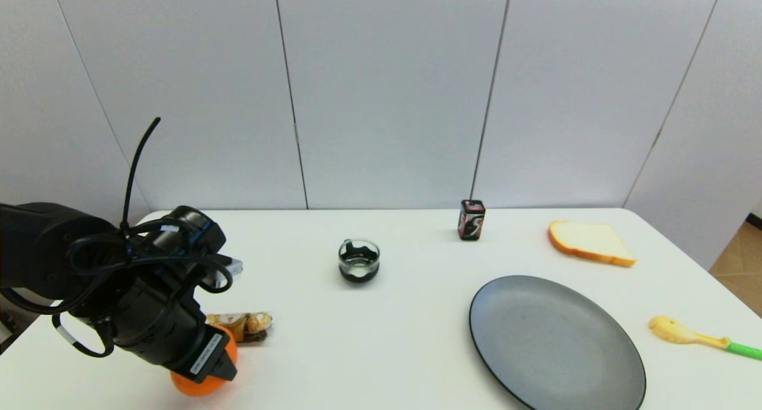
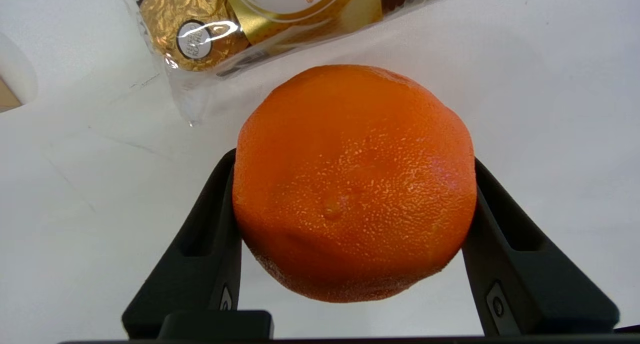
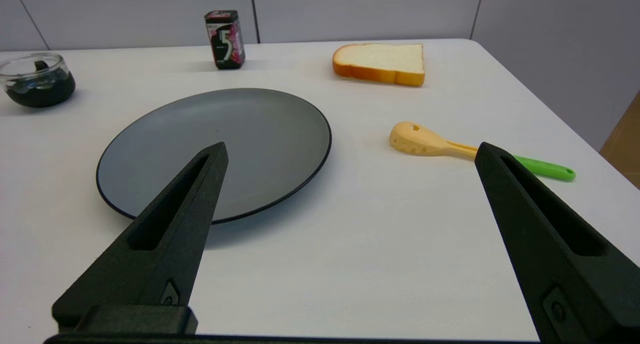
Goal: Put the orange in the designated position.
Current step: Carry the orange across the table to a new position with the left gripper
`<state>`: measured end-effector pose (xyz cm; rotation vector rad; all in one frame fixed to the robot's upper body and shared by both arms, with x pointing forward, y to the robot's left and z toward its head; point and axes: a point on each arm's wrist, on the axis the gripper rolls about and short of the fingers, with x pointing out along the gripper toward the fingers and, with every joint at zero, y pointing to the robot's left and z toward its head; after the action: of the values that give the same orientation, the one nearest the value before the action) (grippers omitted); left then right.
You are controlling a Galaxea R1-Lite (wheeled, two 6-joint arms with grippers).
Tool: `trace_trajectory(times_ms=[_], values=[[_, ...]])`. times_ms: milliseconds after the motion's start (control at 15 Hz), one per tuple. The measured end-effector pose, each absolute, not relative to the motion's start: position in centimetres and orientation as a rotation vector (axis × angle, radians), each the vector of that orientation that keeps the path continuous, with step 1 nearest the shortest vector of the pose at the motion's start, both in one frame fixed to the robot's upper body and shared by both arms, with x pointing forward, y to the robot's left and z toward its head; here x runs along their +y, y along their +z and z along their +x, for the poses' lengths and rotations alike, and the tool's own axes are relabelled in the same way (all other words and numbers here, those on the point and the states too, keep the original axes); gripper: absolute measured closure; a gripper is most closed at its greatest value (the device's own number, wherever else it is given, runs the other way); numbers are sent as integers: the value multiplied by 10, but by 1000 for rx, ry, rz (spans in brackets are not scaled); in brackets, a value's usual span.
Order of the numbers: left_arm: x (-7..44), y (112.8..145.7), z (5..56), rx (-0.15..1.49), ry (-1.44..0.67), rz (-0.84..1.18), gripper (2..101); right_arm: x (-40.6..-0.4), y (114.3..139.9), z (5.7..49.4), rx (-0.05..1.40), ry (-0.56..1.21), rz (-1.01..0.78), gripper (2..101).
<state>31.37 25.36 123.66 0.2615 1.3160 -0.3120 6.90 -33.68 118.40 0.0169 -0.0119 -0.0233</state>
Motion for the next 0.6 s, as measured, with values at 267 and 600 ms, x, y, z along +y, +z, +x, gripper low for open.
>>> trace_trajectory(times_ms=[267,600], values=[[253,1235,315,1325,-312,263,342,-337,1184,69,-12,-25,17,43],[253,1235,316,1328,-312,264,343,-337,1184,69,-12,-24,17,43]])
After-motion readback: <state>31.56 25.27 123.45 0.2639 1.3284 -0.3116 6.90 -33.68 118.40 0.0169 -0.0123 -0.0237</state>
